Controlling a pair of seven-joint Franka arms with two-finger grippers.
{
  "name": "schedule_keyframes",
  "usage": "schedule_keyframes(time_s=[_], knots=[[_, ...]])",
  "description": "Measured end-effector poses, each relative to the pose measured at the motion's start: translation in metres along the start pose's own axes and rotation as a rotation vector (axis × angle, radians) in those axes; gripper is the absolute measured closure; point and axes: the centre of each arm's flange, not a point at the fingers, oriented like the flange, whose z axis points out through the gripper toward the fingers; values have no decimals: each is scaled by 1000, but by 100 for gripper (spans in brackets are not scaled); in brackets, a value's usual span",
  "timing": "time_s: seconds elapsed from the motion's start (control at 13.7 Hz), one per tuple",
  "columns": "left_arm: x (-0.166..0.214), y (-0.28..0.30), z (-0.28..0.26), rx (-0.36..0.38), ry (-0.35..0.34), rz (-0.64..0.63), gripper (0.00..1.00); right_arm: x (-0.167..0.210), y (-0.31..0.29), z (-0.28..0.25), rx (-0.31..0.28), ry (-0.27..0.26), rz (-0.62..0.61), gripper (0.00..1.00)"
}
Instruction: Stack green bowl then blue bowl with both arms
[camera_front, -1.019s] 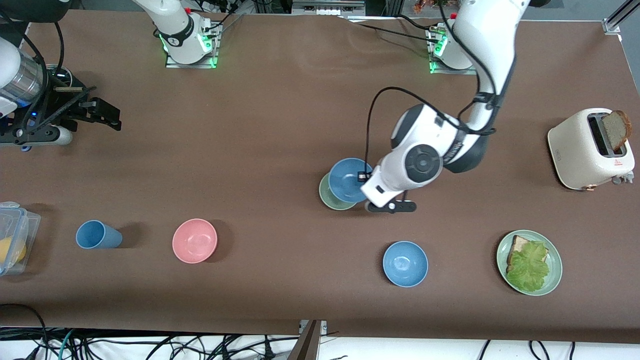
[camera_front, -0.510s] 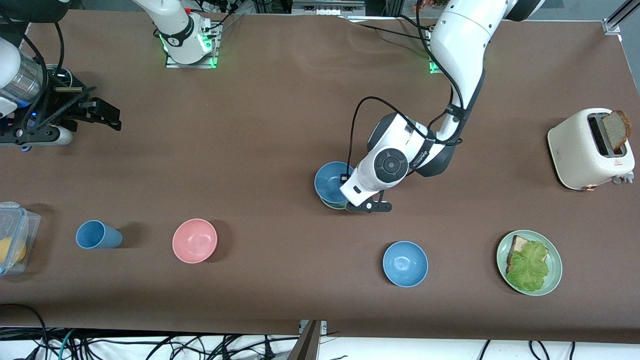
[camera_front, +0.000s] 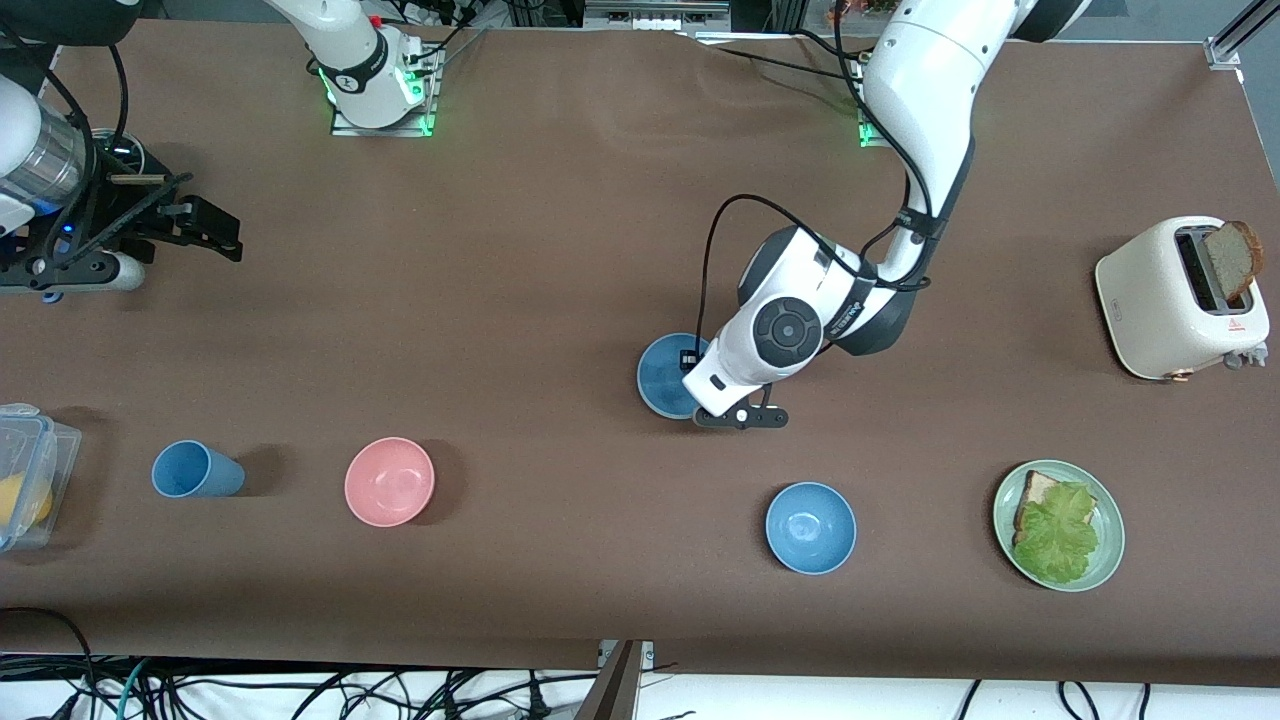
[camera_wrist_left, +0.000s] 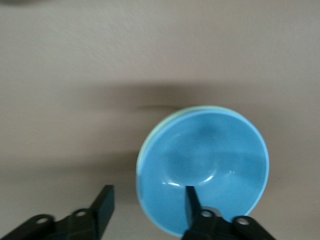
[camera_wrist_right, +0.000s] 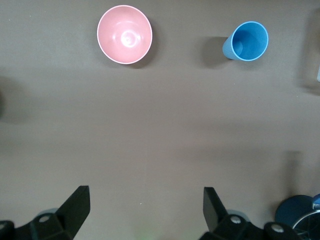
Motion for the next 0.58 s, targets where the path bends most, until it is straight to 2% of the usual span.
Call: schedule_keyframes(time_s=[0.22, 0.58], knots=[[8, -39, -82, -2, 43, -55, 1, 0, 0, 0, 0, -1, 1, 0], [-17, -123, -215, 58, 71, -97, 0, 1, 1, 1, 0, -2, 2, 0]])
